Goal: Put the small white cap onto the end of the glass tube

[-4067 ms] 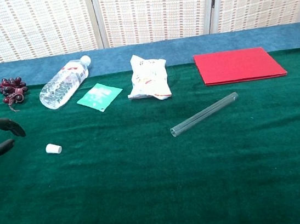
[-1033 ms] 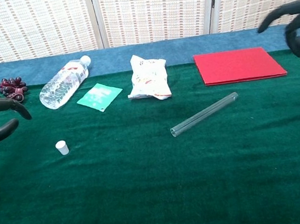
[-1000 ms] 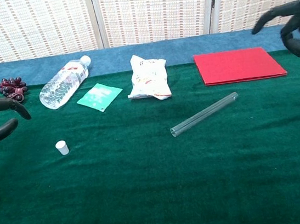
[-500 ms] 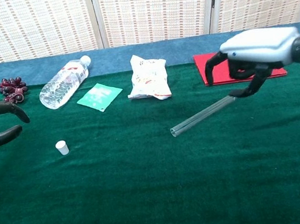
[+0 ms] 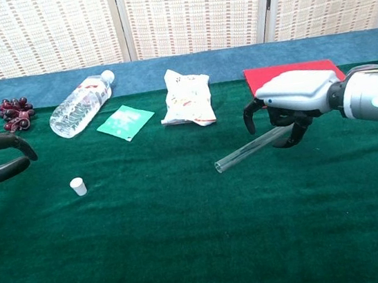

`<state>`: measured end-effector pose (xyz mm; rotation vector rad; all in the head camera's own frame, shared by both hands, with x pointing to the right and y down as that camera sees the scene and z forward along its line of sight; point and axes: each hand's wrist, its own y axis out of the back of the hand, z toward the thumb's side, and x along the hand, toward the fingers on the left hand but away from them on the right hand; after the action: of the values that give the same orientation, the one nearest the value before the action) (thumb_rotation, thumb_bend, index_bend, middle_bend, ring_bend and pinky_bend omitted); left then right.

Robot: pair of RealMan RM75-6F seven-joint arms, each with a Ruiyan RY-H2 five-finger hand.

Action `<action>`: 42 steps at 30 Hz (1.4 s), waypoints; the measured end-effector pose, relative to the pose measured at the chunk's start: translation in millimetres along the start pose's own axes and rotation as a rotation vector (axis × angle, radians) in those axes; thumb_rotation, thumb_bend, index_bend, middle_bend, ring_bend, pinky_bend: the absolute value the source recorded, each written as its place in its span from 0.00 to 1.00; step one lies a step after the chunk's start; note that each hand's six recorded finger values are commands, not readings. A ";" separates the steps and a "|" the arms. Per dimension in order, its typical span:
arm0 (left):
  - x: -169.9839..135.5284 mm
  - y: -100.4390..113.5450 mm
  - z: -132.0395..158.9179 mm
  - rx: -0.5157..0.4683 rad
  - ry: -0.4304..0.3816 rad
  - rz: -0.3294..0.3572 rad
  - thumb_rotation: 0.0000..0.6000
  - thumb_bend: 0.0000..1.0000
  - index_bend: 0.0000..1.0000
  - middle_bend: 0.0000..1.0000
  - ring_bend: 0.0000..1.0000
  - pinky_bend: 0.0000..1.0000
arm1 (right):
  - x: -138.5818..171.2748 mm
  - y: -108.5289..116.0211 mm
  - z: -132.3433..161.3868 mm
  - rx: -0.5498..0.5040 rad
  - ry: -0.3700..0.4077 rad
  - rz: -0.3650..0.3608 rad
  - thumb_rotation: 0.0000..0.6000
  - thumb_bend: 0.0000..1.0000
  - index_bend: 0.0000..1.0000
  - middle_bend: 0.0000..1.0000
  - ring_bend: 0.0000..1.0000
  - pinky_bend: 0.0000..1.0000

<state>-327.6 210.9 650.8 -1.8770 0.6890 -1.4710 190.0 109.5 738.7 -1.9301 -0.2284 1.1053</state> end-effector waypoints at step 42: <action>5.0 -2.5 -5.9 0.007 -0.010 -0.002 0.17 0.33 0.36 0.24 0.19 0.01 | -22.1 6.0 -1.9 -0.007 -0.014 0.024 1.00 0.69 0.72 1.00 1.00 1.00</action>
<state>-332.1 207.9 656.8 -1.8794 0.6765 -1.4621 177.0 93.0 748.0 -1.9362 -0.2178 1.1355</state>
